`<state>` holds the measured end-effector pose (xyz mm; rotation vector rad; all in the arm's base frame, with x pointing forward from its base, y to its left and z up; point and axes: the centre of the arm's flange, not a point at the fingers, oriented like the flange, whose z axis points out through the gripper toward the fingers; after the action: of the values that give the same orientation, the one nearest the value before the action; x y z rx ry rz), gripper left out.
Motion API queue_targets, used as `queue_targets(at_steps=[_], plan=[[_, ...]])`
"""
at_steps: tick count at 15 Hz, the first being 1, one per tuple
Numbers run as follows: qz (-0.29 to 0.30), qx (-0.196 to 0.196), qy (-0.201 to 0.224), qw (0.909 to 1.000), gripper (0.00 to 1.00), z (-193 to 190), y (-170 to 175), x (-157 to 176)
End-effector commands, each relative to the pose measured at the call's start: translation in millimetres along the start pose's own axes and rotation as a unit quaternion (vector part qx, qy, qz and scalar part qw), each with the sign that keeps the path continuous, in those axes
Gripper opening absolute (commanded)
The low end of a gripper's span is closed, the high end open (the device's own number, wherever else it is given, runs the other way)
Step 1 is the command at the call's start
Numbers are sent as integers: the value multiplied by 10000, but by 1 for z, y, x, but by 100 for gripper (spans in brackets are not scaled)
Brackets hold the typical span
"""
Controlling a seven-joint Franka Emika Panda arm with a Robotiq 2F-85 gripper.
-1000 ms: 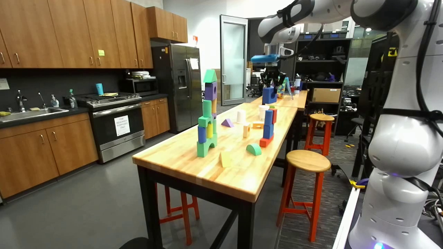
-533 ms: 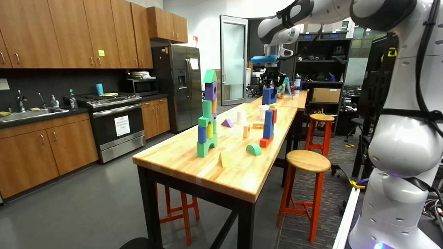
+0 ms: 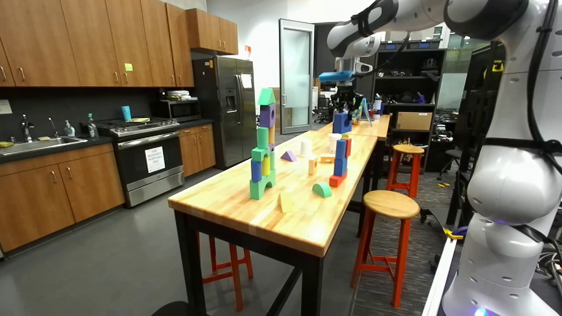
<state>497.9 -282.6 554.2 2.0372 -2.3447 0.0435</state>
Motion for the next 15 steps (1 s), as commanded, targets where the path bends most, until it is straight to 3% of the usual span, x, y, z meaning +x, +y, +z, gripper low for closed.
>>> queue_targets(at_steps=[1, 15], plan=[[40, 14, -33, 10000, 15, 1, 4, 2], [5, -117, 57, 9999, 15, 16, -2, 7]])
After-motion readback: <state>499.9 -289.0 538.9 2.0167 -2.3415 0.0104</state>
